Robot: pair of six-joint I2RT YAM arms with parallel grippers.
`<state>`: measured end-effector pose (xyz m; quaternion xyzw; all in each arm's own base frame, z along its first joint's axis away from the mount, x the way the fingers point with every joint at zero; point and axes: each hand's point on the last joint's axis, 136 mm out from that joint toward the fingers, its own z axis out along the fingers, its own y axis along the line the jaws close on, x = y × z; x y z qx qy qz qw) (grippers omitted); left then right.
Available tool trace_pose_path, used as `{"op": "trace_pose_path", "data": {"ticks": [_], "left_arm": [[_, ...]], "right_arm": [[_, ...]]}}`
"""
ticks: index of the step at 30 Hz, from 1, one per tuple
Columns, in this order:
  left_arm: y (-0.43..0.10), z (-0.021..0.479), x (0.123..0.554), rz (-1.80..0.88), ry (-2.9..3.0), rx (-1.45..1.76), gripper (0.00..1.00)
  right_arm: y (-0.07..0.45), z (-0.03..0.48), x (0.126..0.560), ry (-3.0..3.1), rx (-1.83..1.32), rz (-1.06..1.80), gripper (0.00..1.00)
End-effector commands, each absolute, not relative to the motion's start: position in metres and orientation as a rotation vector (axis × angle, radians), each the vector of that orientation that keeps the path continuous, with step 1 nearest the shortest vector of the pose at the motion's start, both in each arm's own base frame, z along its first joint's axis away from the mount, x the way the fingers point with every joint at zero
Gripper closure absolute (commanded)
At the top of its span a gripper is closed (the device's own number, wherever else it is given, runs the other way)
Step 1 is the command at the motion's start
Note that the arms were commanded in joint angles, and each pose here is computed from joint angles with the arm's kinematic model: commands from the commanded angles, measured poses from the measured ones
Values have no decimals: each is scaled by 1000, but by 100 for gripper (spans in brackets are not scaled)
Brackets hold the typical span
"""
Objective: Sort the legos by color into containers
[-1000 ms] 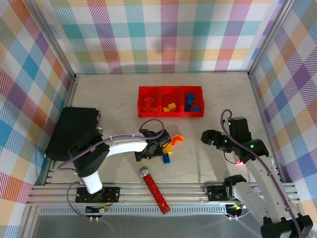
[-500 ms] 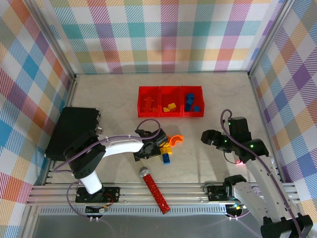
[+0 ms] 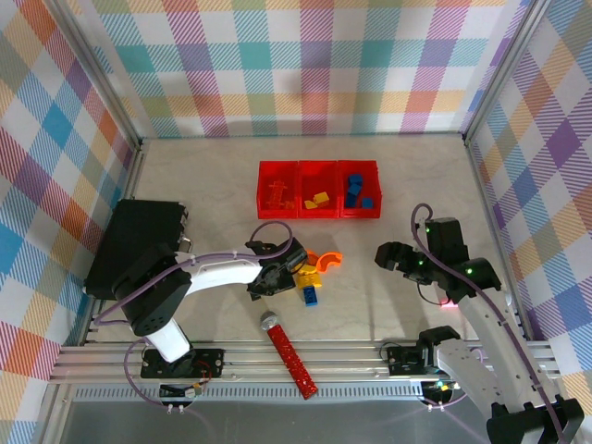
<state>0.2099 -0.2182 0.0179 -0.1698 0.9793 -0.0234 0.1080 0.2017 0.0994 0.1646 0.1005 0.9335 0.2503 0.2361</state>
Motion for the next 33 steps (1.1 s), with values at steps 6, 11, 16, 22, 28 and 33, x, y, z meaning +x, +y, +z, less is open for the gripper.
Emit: {"op": "trace_pose_path", "data": {"ticks": [6, 11, 16, 22, 28, 33], "left_arm": [[-211, 16, 227, -84, 2830, -501, 33], [-211, 16, 232, -82, 2833, -484, 35], [-212, 18, 239, -62, 2841, -462, 42], [-215, 20, 246, -59, 2839, -449, 52], [-216, 21, 251, -51, 2841, -439, 68], [-216, 26, 253, -54, 2833, -421, 81]], "right_arm": [[100, 163, 198, 2578, 270, 694, 23], [100, 162, 198, 2580, 269, 693, 23], [100, 163, 198, 2580, 269, 693, 23], [100, 161, 198, 2583, 271, 691, 23], [100, 161, 199, 2584, 269, 690, 23], [100, 162, 199, 2583, 266, 689, 23]]}}
